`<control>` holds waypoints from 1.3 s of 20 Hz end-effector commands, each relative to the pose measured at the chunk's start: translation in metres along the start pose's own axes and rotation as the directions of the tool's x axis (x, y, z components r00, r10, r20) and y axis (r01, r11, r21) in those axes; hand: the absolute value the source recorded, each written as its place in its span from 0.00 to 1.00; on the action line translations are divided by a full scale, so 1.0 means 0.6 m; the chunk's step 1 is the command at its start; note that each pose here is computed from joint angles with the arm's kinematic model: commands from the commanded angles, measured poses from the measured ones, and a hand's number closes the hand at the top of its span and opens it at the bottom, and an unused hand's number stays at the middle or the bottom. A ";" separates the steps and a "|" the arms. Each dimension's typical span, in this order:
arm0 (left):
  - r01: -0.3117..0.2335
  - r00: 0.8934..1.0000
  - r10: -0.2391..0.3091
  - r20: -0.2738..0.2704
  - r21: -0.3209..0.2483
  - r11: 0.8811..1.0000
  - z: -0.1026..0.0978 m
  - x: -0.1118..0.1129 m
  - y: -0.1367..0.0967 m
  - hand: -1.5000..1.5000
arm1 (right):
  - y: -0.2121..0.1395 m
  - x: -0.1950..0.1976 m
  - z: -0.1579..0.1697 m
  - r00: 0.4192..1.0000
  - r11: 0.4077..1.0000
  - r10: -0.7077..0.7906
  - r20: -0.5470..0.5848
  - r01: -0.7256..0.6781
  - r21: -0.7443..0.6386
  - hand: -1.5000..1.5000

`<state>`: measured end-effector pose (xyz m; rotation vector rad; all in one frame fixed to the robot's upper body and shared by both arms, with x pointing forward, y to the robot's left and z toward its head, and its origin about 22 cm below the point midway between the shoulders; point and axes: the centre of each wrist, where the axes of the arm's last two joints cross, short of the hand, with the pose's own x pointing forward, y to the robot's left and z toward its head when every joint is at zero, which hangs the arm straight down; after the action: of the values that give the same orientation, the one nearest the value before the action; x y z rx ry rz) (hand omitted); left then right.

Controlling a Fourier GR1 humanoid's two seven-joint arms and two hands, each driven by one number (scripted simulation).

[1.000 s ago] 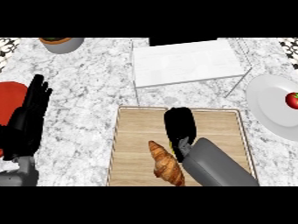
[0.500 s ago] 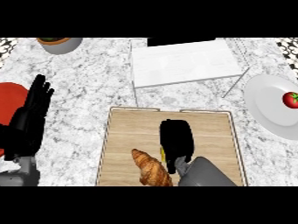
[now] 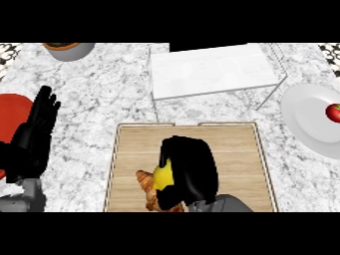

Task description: Pick the lemon from the tray and place it in the tiered shelf

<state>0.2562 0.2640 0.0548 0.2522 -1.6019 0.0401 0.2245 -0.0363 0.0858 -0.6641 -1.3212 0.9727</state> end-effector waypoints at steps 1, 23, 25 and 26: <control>-0.010 1.000 0.010 -0.024 -0.007 1.000 -0.003 -0.004 -0.009 0.50 | -0.071 0.031 0.034 0.984 0.973 -0.174 0.040 0.178 -0.146 1.00; -0.011 1.000 0.011 0.007 -0.004 1.000 -0.013 0.002 -0.002 0.50 | -0.258 0.027 -0.051 0.973 0.852 -0.222 -0.070 0.159 -0.498 1.00; -0.010 1.000 0.010 0.012 -0.018 1.000 0.013 0.014 -0.003 0.50 | -0.215 -0.018 -0.078 0.967 0.845 -0.243 -0.079 0.171 -0.507 1.00; -0.007 1.000 0.007 -0.002 -0.029 1.000 0.020 -0.009 0.012 0.50 | -0.240 -0.030 -0.116 0.965 0.845 -0.243 -0.095 0.163 -0.509 1.00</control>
<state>0.2505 0.2665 0.0545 0.2372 -1.6088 0.0327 0.2904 -0.1009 0.2036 -0.9373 -1.5052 0.4388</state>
